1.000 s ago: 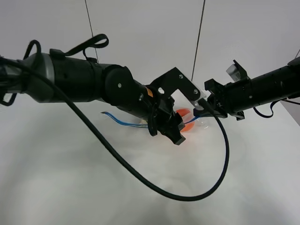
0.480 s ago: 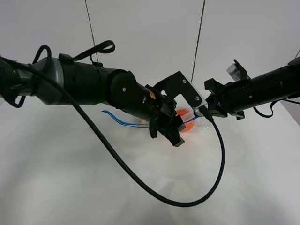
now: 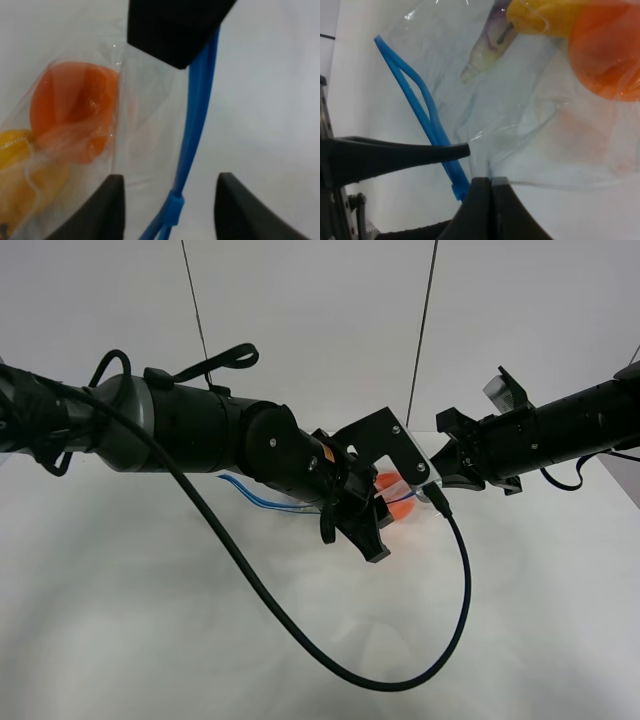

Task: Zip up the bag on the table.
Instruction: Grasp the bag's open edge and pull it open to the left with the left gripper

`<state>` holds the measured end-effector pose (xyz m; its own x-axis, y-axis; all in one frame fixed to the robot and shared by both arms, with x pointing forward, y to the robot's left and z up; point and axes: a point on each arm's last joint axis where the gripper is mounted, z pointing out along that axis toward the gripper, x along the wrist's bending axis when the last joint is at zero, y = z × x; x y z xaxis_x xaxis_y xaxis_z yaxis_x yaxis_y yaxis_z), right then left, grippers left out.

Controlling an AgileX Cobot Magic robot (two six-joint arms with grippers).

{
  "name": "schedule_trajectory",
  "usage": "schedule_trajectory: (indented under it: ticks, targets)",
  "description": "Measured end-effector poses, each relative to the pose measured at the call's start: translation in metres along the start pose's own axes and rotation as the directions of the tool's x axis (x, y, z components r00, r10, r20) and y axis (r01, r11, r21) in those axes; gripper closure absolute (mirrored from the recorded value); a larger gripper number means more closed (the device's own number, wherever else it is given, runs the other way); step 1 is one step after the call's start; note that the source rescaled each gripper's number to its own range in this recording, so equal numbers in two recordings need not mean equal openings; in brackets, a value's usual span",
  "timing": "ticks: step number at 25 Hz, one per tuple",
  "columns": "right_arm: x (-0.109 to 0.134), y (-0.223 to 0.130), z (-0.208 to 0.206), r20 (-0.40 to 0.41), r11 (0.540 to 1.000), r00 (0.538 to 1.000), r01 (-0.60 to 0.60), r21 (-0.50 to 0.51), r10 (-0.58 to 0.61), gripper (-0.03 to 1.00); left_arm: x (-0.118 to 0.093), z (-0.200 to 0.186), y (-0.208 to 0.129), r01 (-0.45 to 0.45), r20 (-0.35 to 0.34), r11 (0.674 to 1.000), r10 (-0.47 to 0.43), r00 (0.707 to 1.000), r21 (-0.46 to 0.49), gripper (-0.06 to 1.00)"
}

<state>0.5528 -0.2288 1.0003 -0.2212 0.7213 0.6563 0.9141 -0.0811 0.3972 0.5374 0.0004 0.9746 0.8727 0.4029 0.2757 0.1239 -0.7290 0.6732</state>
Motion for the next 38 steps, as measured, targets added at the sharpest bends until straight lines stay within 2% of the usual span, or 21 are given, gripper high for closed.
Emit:
schedule_trajectory:
  ticks: [1, 5, 7, 11, 14, 27, 35, 38]
  targets:
    - [0.0, 0.0, 0.0, 0.0, 1.0, 1.0, 0.0, 0.0, 0.0, 0.97, 0.0, 0.0, 0.0, 0.0, -0.001, 1.0, 0.0, 1.0, -0.001, 0.1]
    - [0.0, 0.0, 0.0, -0.001, 1.0, 1.0, 0.0, 0.001, 0.0, 0.97, 0.0, 0.0, 0.0, 0.0, -0.002, 1.0, 0.0, 1.0, -0.002, 0.46]
    - [0.0, 0.0, 0.0, -0.001, 1.0, 1.0, 0.0, 0.001, 0.0, 0.97, 0.0, 0.0, 0.0, 0.0, -0.003, 1.0, 0.0, 1.0, -0.004, 0.57]
    - [0.0, 0.0, 0.0, -0.001, 1.0, 1.0, 0.0, 0.001, 0.0, 0.97, 0.0, 0.0, 0.0, 0.0, -0.003, 1.0, 0.0, 1.0, -0.004, 0.73]
    - [0.0, 0.0, 0.0, -0.001, 1.0, 1.0, 0.0, 0.001, 0.0, 0.97, 0.0, 0.0, 0.0, -0.001, -0.003, 1.0, 0.001, 1.0, -0.004, 0.93]
    - [0.0, 0.0, 0.0, -0.002, 1.0, 1.0, 0.004, 0.002, -0.004, 0.97, 0.001, 0.0, -0.001, -0.044, 0.002, 0.999, 0.044, 0.999, 0.007, 0.94]
    - [0.001, 0.0, 0.0, -0.006, 1.0, 1.0, -0.003, -0.005, 0.003, 0.97, 0.031, -0.004, -0.024, 0.014, -0.006, 0.996, -0.014, 1.0, 0.084, 0.94]
    - [0.0, 0.001, 0.0, -0.004, 1.0, 1.0, -0.006, -0.012, 0.006, 0.97, 0.04, -0.006, -0.032, -0.009, -0.013, 0.993, 0.01, 1.0, 0.118, 0.94]
